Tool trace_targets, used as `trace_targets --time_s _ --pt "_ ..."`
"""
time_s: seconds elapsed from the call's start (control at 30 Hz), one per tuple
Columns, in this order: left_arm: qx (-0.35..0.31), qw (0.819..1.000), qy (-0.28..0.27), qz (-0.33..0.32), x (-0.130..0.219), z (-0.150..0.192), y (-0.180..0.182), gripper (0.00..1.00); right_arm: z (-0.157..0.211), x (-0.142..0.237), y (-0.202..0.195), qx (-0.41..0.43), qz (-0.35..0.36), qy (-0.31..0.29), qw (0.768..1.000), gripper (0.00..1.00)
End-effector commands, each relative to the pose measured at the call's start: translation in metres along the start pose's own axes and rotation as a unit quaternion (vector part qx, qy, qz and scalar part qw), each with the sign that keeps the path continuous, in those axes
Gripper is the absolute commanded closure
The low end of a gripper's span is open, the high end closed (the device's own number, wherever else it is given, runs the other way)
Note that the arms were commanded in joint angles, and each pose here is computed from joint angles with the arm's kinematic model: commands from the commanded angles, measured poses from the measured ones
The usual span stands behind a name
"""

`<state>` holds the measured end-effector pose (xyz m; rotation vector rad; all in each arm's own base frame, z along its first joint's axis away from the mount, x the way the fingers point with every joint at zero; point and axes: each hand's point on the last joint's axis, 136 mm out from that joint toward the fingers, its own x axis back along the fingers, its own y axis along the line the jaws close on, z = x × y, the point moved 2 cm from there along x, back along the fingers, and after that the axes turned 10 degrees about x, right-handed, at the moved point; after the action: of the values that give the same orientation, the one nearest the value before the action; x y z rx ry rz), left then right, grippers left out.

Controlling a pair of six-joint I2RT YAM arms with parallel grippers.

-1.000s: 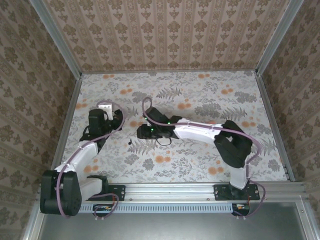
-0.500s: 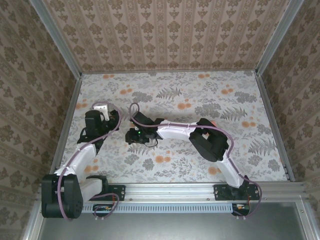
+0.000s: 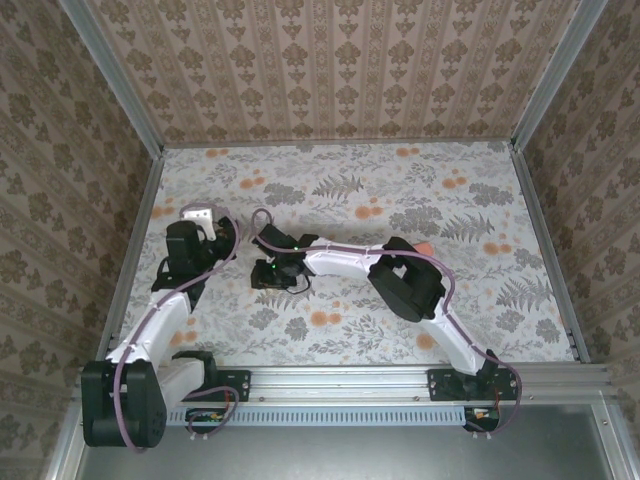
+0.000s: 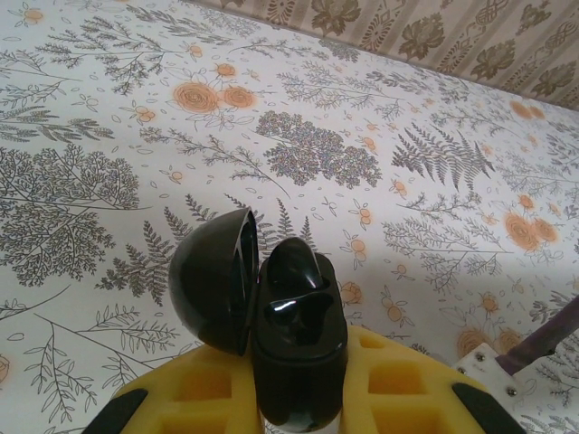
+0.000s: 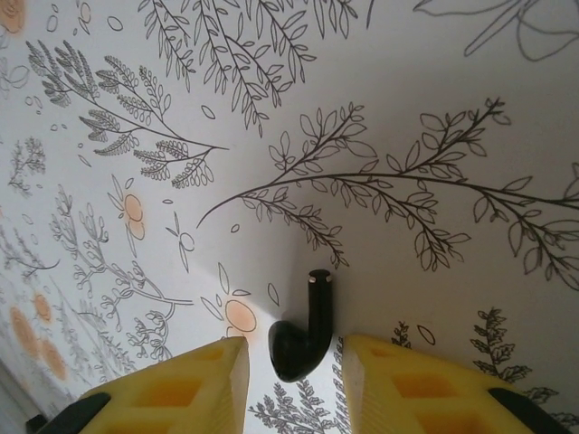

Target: Insert the wireless bluetooth earbuds into the charging case

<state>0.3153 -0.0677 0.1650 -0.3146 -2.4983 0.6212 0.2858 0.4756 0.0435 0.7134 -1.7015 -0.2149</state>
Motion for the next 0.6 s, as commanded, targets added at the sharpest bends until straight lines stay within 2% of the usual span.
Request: trace_targets --time_s 0.0,0.4,0.57 --pt "0.001 1.000 -0.005 -0.003 0.004 -0.003 0.001 0.89 0.020 -0.011 -0.017 0.019 0.059 0.036 0.997 0.68" --pt "-0.006 1.000 -0.011 -0.011 0.006 -0.006 0.002 0.89 0.023 -0.023 -0.036 0.042 0.120 0.038 0.991 0.72" --pt "-0.006 1.000 -0.010 -0.012 0.006 -0.005 0.002 0.89 0.019 -0.014 -0.045 0.045 0.141 0.030 0.988 0.76"
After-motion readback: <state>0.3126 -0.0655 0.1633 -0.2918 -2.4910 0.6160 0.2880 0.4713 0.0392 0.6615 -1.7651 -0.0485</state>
